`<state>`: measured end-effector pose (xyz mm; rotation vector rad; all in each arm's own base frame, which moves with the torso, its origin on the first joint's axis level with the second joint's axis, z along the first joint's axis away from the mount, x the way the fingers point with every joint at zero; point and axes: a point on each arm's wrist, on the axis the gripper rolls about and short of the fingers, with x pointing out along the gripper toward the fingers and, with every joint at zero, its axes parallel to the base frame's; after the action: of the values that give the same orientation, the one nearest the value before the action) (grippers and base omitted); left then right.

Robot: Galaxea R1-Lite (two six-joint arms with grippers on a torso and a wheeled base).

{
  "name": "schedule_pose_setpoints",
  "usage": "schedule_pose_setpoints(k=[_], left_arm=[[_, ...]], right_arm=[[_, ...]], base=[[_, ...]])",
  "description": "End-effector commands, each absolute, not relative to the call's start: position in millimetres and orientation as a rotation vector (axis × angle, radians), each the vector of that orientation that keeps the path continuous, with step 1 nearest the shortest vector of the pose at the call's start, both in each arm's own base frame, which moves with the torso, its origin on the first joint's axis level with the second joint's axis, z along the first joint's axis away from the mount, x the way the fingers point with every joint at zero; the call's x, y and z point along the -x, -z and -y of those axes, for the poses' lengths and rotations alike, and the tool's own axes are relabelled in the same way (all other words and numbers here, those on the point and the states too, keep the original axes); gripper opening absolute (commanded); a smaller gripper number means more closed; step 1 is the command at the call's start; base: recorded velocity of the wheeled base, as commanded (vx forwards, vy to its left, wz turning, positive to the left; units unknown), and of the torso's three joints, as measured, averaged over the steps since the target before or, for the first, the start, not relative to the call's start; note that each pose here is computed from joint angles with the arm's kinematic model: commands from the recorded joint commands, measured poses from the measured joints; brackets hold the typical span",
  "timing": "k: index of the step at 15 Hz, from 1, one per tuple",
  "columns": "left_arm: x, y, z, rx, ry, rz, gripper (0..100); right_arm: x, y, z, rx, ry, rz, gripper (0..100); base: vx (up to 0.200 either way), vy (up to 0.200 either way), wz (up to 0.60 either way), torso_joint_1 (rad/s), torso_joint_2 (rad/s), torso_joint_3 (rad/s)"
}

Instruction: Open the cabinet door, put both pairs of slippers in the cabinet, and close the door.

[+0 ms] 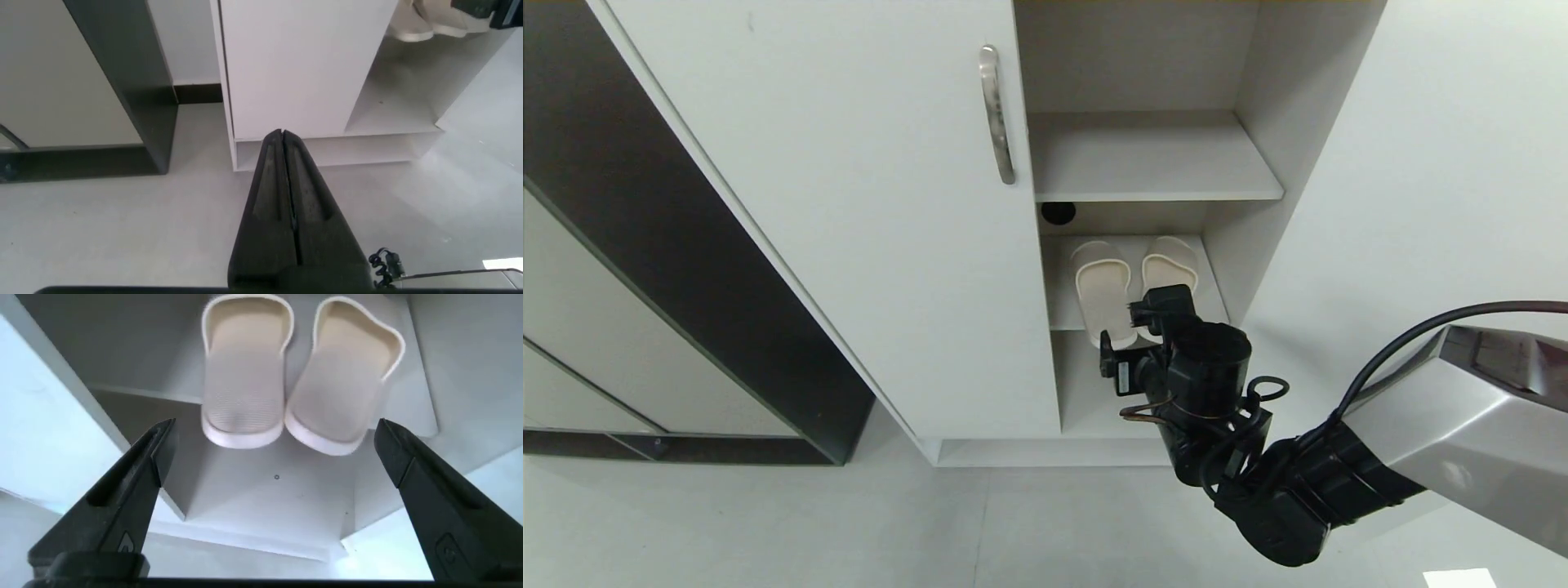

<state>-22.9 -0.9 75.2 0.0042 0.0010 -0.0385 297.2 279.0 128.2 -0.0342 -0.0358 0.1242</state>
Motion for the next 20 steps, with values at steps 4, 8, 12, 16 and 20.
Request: schedule_pose_setpoints(k=[4,8,12,16,20], left_arm=[[22.8,-75.3,0.9,-0.003,0.038,-0.001,0],[22.8,-75.3,0.9,-0.005,0.040,-0.001,0],[22.8,-75.3,0.9,-0.005,0.040,-0.001,0],[22.8,-75.3,0.9,-0.005,0.040,-0.001,0],[22.8,-75.3,0.9,-0.005,0.040,-0.001,0]], right_arm=[[-295.2,-133.5,-277.4,0.032,-0.124,0.046,100],[-295.4,-133.8,-277.5,0.031,-0.124,0.047,100],[-294.4,-133.5,-278.3,0.032,-0.127,0.046,100],[-294.2,-132.2,-279.1,0.034,-0.129,0.043,100],[-294.4,-131.6,-279.2,0.035,-0.129,0.042,100]], base=[[0.000,0.000,0.00,0.000,0.00,0.000],[0.000,0.000,0.00,0.000,0.00,0.000],[0.000,0.000,0.00,0.002,0.00,0.130],[0.000,0.000,0.00,0.005,0.00,0.198],[0.000,0.000,0.00,0.002,0.00,0.204]])
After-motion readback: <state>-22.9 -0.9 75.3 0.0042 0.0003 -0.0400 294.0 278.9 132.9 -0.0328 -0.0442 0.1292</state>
